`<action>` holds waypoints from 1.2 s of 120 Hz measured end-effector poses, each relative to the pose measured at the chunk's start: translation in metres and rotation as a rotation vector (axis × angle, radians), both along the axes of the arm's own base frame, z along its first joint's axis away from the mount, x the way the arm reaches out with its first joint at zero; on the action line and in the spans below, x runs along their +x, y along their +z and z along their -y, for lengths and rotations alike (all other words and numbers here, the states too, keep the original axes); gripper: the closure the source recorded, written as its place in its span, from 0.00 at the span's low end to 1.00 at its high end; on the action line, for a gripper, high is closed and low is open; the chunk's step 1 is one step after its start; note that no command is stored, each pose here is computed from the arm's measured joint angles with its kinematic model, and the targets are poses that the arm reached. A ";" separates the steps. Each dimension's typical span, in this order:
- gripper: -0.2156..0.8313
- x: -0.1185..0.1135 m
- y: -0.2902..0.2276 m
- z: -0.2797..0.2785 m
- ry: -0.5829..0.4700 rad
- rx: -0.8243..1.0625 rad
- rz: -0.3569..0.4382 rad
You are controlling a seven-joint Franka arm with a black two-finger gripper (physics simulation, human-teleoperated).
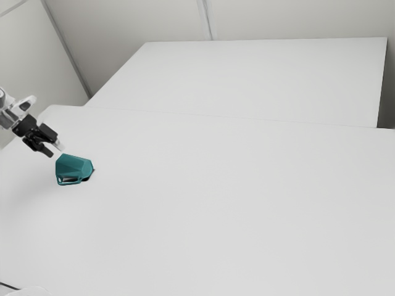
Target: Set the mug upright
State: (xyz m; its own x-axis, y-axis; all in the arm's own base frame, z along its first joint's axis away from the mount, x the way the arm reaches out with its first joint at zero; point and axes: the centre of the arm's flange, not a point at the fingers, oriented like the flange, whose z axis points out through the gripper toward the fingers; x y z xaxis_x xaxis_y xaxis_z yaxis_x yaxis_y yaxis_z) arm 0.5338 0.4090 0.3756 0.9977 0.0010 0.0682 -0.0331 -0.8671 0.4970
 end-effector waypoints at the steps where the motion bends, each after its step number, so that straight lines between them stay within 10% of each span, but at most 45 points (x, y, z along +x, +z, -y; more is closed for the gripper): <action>1: 0.21 0.000 0.000 -0.001 -0.002 -0.004 0.002; 81: 0.21 -0.001 -0.065 -0.078 -0.013 -0.244 0.242; 144: 0.21 -0.004 -0.093 -0.062 -0.013 -0.366 0.246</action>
